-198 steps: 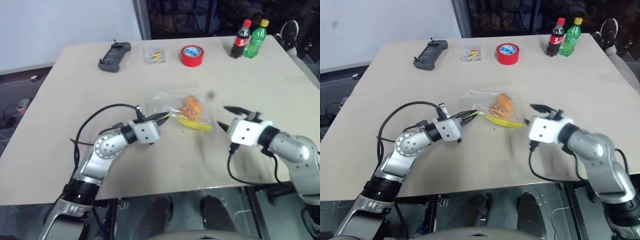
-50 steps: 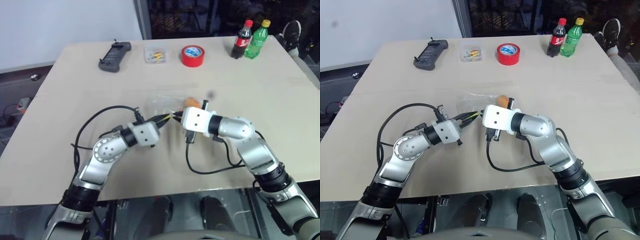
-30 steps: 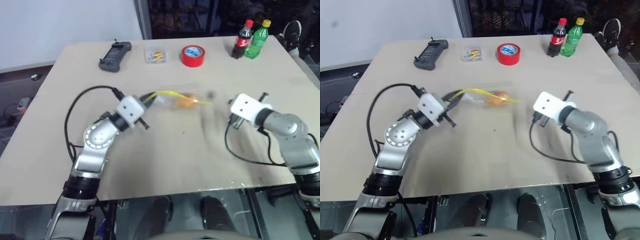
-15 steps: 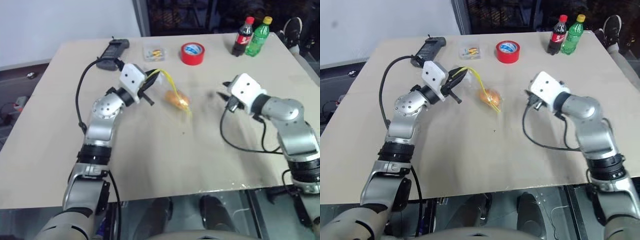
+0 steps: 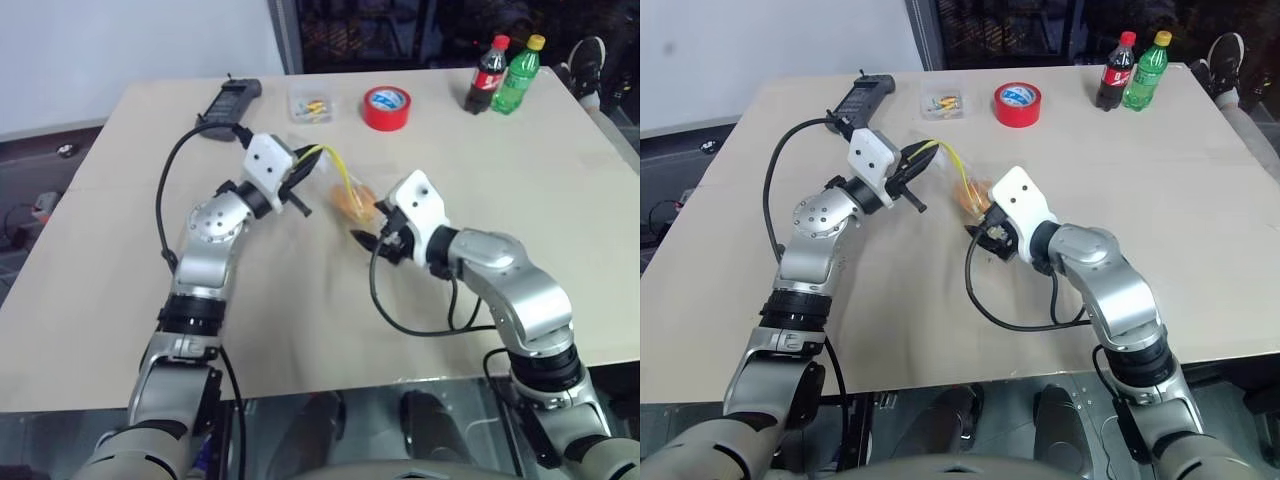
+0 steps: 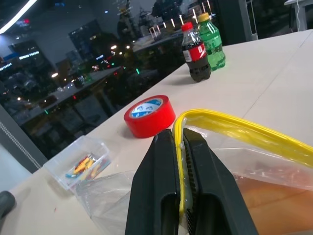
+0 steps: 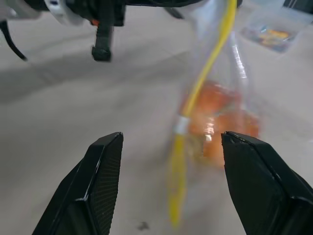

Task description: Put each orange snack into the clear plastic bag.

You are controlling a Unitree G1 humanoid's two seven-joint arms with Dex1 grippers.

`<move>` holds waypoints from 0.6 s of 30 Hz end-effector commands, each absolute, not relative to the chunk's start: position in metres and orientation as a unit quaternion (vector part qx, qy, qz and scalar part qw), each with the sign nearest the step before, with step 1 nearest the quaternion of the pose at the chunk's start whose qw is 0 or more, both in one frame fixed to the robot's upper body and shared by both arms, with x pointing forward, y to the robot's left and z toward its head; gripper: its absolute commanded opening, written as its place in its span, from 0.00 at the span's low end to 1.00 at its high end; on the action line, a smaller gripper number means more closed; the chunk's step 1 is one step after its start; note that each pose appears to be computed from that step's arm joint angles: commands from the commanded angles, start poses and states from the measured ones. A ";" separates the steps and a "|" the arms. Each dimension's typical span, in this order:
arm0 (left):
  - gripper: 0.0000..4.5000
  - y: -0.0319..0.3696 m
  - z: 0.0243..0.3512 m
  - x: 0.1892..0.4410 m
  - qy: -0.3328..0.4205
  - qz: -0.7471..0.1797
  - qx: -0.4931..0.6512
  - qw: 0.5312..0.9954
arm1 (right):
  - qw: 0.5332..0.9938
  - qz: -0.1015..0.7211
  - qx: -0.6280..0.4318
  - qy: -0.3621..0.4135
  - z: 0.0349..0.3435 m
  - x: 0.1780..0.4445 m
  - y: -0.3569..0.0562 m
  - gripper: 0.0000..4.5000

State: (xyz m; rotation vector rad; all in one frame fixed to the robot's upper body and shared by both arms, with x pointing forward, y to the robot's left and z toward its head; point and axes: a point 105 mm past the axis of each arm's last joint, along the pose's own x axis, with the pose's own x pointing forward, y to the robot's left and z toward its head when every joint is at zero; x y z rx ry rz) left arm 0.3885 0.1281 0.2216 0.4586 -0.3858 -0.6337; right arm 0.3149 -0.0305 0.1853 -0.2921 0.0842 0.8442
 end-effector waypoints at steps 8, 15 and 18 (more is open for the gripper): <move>0.00 0.124 0.236 0.378 -0.215 -0.303 0.234 0.899 | 0.907 0.400 -0.127 0.031 0.194 0.323 -0.019 0.44; 0.00 0.124 0.237 0.378 -0.215 -0.302 0.234 0.899 | 0.908 0.400 -0.125 0.026 0.197 0.326 -0.015 0.23; 0.00 0.124 0.237 0.378 -0.215 -0.301 0.234 0.899 | 0.906 0.404 -0.125 0.025 0.199 0.326 -0.013 0.23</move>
